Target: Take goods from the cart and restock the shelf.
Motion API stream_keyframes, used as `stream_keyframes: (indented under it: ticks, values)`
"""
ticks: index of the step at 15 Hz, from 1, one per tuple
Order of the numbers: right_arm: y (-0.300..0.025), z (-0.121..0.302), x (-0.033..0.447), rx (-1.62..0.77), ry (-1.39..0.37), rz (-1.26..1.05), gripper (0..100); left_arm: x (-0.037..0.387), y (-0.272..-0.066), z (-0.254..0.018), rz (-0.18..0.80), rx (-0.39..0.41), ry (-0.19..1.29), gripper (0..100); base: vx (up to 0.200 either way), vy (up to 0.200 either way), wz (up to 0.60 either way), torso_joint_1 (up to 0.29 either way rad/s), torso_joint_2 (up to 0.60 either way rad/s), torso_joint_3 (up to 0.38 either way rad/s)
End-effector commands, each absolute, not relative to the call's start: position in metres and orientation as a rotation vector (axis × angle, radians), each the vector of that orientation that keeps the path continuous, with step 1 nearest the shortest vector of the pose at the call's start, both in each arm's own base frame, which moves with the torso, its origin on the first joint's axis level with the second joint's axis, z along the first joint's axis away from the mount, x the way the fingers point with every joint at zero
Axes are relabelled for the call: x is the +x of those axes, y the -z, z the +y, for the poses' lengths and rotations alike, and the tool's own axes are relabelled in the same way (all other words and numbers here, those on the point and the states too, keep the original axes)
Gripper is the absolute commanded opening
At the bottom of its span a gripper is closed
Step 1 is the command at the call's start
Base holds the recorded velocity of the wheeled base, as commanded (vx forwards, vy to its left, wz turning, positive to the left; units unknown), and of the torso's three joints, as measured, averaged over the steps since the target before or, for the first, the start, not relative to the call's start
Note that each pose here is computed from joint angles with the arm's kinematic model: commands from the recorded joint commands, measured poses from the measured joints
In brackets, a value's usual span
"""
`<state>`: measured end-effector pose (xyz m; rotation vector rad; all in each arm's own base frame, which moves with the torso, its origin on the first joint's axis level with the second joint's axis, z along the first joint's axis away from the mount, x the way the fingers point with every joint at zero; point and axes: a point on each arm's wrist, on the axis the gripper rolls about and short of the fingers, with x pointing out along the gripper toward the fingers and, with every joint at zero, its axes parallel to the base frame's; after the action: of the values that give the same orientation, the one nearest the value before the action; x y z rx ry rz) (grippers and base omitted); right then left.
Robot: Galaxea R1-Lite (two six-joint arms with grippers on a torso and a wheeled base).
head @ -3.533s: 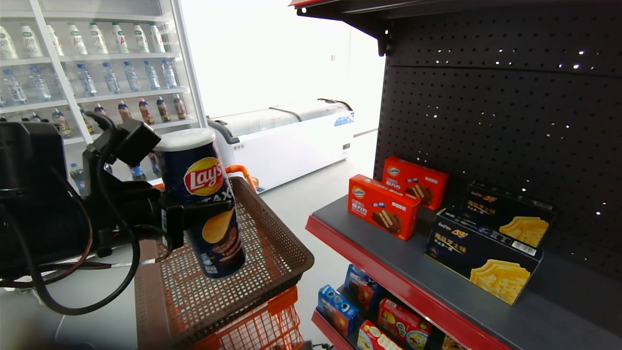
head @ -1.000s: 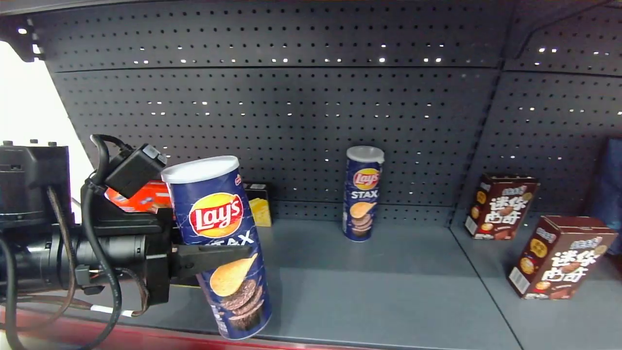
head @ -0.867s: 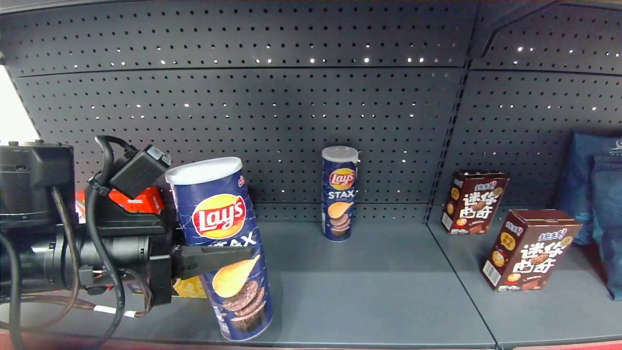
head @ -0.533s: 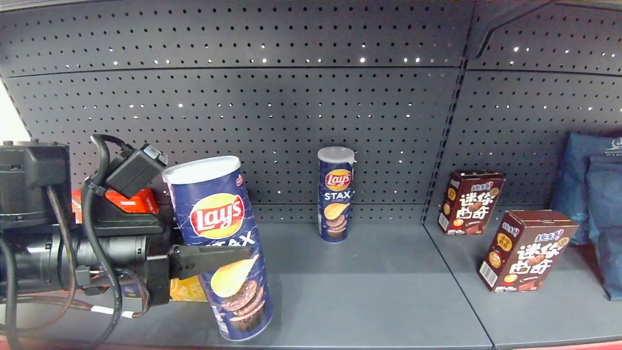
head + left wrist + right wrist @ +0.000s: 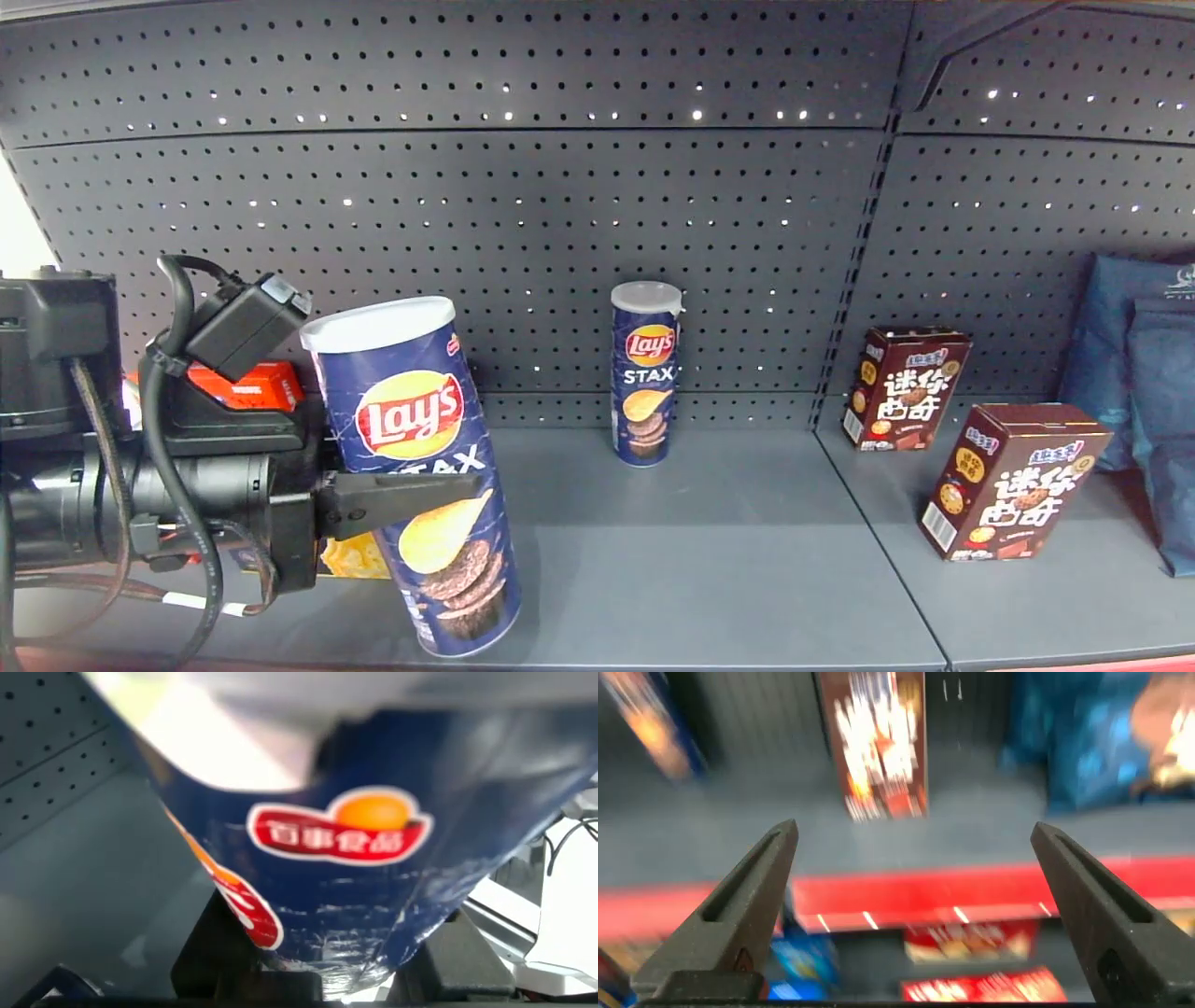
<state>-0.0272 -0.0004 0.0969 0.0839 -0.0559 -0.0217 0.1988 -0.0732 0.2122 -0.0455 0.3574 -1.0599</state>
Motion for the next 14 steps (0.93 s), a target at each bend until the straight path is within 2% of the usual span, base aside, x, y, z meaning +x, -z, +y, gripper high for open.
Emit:
stream_keyframes:
  ticks: [1,3,5,8,10,14]
  values:
    - [-0.186,0.000,-0.014,0.190,-0.015,-0.062,100,0.196,-0.212,-0.077,0.357,-0.039,1.074,0,0.000,0.000,0.00,0.000,0.00,0.000]
    - [-0.201,0.001,-0.012,0.107,-0.053,-0.014,100,0.195,-0.212,-0.078,0.360,-0.034,1.065,0,0.000,0.000,0.00,0.000,0.00,0.000]
    - [-0.209,0.003,-0.002,0.094,-0.227,0.072,100,0.195,-0.213,-0.081,0.358,-0.019,1.031,0,0.000,0.000,0.00,0.000,0.00,0.000]
    - [-0.232,0.013,0.035,-0.050,-0.418,0.128,100,0.195,-0.212,-0.082,0.361,-0.018,1.023,0,0.000,0.000,0.00,0.000,0.00,0.000]
    - [-0.234,0.032,0.068,-0.073,-0.557,0.145,100,0.199,-0.215,-0.083,0.347,-0.016,1.030,0,0.000,0.000,0.00,0.000,0.00,0.000]
    - [-0.228,0.060,0.102,-0.095,-0.672,0.241,100,0.202,-0.214,-0.085,0.353,-0.018,1.035,0,0.000,0.000,0.00,0.000,0.00,0.000]
